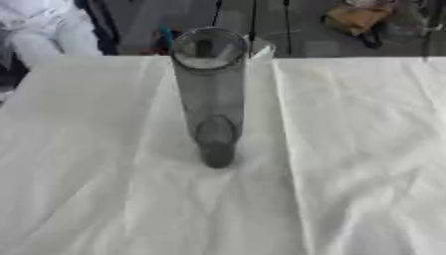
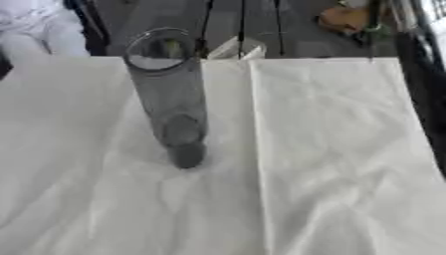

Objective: Arrange flowers into the vase.

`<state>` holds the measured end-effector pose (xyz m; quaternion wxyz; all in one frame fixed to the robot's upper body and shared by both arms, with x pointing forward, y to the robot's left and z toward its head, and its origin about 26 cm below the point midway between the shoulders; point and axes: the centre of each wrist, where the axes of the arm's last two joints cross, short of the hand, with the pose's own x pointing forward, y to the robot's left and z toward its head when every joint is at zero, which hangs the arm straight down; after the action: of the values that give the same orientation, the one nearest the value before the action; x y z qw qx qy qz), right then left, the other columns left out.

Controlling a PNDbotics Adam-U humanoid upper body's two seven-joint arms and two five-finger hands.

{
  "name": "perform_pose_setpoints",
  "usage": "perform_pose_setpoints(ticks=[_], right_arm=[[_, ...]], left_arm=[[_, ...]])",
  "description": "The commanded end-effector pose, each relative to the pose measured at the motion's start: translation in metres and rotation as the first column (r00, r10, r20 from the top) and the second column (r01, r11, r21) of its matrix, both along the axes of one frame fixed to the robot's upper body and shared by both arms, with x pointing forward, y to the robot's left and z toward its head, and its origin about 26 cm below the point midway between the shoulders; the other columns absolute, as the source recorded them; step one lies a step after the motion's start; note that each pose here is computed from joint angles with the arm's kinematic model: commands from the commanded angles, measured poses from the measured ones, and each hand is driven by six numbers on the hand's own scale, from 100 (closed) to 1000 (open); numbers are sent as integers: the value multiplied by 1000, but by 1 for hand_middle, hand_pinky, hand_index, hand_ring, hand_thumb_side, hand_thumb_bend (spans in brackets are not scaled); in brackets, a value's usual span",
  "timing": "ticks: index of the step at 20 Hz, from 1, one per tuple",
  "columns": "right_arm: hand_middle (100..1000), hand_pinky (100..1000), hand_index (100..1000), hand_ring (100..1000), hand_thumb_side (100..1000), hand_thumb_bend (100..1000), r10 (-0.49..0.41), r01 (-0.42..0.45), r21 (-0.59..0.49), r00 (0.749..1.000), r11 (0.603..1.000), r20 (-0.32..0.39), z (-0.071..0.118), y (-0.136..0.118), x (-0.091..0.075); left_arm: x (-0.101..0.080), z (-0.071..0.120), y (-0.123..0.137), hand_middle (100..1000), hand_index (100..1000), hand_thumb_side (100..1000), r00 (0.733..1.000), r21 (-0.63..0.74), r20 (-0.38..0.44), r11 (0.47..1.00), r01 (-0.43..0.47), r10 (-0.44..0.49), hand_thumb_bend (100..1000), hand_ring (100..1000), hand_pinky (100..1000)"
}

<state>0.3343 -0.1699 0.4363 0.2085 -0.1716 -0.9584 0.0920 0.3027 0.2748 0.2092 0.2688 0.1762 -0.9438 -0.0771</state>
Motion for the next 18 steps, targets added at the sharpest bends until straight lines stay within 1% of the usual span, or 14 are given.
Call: perform_pose_setpoints(ticks=[1,3,10,18], right_arm=[[100,100,100,100,883,100,6,-11,86,998,996,60,10,5,1],[100,100,100,100,885,100,7,-16,123,997,992,73,11,10,6],[100,100,100,100,816,100,25,-48,218,994,975,107,13,26,17],[100,100,100,100,817,100,68,-82,259,996,962,63,11,41,26]], left_arm=[[-2,8,-3,774,872,1000,999,15,25,1000,23,-24,100,817,700],[-2,9,-4,773,872,1000,999,17,25,999,31,-31,100,816,699],[-1,12,-7,766,871,1000,998,25,28,999,48,-49,100,812,697],[0,13,-9,766,871,998,998,28,30,998,59,-60,100,811,696]])
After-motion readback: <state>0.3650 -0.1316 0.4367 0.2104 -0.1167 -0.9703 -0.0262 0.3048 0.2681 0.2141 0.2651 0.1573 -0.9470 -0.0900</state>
